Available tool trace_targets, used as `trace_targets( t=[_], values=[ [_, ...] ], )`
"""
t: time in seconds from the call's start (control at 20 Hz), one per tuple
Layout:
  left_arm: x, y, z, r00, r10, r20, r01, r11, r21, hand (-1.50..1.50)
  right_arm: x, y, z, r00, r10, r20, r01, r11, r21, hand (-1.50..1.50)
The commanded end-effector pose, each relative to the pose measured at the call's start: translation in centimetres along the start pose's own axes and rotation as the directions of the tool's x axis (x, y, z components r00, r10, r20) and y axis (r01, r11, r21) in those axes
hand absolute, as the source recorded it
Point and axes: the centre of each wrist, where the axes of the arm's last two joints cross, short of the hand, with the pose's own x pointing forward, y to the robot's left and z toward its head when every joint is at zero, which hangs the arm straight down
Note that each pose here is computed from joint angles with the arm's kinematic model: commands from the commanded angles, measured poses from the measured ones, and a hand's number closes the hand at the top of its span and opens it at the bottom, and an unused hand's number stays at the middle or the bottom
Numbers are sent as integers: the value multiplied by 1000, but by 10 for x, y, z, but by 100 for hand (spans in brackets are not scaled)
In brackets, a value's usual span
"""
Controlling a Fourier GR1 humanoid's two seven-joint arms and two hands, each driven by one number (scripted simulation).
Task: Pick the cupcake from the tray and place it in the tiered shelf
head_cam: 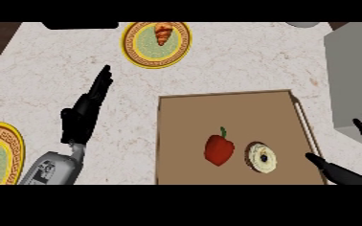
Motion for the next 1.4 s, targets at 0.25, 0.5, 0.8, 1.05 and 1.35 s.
trace_targets(
  t=[0.25, 0.5, 0.8, 1.05, 1.35],
  values=[
    [-17, -5, 3, 1000, -4, 12, 4, 1000, -21, 0, 86, -7, 8, 966, 250, -62, -235, 953, 193, -150],
    [-13, -14, -6, 1000, -8, 22, 9, 1000, -19, 0, 127, -3, 18, 878, 475, -55, -426, 829, 363, -150],
    [-8, -18, -5, 1000, -7, 9, 7, 1000, -26, 0, 168, 6, 23, 709, 703, -53, -598, 640, 483, -150],
    [-1, 16, -7, 999, -21, 32, 22, 999, -35, 0, 166, 36, 35, 679, 729, -91, -599, 621, 506, -150],
    [-2, -18, -2, 1000, -1, 31, 2, 999, -40, 0, 192, 58, 31, 685, 723, -93, -600, 632, 491, -150]
  ],
)
